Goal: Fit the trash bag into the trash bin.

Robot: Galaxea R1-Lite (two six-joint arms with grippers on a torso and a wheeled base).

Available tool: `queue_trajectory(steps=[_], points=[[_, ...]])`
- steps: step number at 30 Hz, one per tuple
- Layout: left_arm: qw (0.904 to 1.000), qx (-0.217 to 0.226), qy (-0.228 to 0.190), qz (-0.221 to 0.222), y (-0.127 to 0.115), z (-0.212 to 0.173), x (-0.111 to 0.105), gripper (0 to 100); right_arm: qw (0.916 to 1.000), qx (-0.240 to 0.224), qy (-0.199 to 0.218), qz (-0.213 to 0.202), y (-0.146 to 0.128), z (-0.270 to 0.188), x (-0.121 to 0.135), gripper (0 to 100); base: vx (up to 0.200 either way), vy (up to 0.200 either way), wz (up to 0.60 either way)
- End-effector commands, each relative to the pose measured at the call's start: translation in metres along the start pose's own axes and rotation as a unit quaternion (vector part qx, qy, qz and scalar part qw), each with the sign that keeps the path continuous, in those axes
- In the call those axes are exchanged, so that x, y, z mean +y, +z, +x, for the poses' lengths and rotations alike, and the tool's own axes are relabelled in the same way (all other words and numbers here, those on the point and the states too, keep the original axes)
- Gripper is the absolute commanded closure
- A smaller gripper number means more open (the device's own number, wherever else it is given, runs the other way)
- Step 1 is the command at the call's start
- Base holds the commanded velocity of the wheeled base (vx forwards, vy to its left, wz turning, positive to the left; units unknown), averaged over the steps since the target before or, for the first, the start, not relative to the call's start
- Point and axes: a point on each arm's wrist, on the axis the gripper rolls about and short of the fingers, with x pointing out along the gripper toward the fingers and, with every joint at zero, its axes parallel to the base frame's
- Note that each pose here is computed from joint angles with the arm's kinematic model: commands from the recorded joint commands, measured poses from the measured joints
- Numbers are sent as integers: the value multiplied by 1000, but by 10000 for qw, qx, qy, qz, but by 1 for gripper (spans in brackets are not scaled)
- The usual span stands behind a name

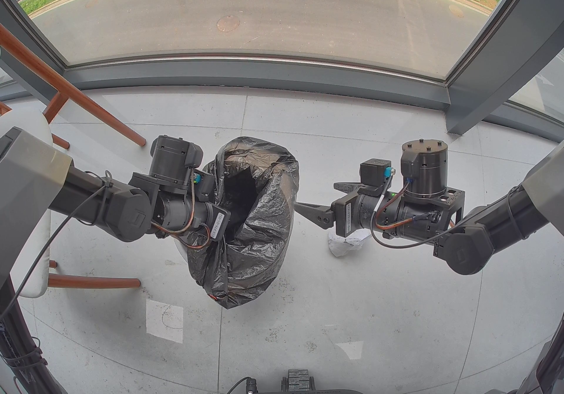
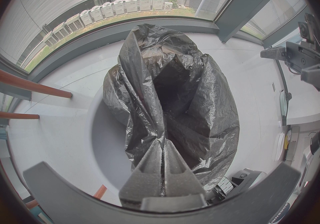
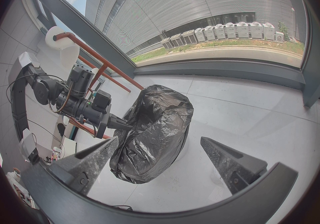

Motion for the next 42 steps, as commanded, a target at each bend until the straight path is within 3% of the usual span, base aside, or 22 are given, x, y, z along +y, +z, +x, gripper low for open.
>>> queue_trajectory(steps=[1,7,17,31,42], points=[[9997,-215,51,-62,10,-16,4,100,10000,70,-37,25,-11,-7,-2,0,0,0,0],[9991,-357,131,-193,15,-31,11,100,9998,-90,-90,130,-19,-13,-6,0,0,0,0],[9967,-456,515,-438,9,-61,45,100,9996,-129,-93,229,-22,-15,-5,0,0,0,0],[9926,-142,942,-747,-8,-73,78,100,9997,31,-51,227,-31,-18,0,0,0,0,0],[9909,179,1252,-452,-28,-75,104,100,9997,52,-61,234,-33,-18,-1,0,0,0,0]])
